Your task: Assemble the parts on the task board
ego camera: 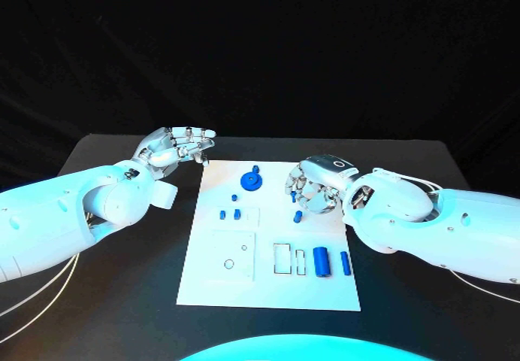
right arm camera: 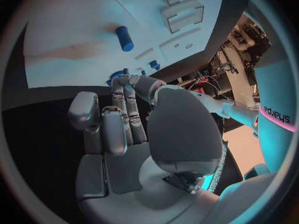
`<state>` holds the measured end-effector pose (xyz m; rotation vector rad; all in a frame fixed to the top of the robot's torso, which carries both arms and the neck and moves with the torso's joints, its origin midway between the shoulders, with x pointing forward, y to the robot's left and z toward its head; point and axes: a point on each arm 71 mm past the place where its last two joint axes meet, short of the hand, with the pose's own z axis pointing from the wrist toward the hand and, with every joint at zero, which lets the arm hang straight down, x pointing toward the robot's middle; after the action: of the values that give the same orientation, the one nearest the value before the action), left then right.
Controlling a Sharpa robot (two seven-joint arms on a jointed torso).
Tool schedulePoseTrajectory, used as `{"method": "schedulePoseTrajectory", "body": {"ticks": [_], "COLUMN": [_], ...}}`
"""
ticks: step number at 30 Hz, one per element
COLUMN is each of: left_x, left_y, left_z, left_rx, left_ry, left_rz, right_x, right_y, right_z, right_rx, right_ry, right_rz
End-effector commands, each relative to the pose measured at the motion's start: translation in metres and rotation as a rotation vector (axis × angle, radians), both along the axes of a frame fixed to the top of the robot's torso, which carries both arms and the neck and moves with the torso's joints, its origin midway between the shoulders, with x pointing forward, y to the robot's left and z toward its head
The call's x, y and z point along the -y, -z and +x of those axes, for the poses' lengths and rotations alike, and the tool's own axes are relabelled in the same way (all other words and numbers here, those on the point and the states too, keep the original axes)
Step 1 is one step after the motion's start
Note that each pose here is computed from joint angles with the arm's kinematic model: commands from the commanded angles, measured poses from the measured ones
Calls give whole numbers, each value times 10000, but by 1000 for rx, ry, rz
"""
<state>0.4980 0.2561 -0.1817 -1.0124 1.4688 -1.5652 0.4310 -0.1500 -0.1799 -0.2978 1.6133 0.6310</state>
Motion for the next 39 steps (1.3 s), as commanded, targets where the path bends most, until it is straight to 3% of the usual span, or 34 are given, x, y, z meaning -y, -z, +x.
{"method": "schedulePoseTrajectory", "body": {"ticks": [1,11,26,39], "left_x": [26,36,64,79], "left_y": [-16,-14,-4,3], "left_z": [-2,-1,5,9], "left_rx": [10,10,8,7], "left_ry": [14,16,20,22], "left_rz": [-15,-16,-14,-12], "right_x": [-72,-297,-663,-823], "right_y": [-17,44,260,413], "right_z": [-31,-108,-269,-328], "right_rx": [15,10,-15,-21], "right_ry": [-24,-70,-146,-166], "right_rz": [25,64,112,120]}}
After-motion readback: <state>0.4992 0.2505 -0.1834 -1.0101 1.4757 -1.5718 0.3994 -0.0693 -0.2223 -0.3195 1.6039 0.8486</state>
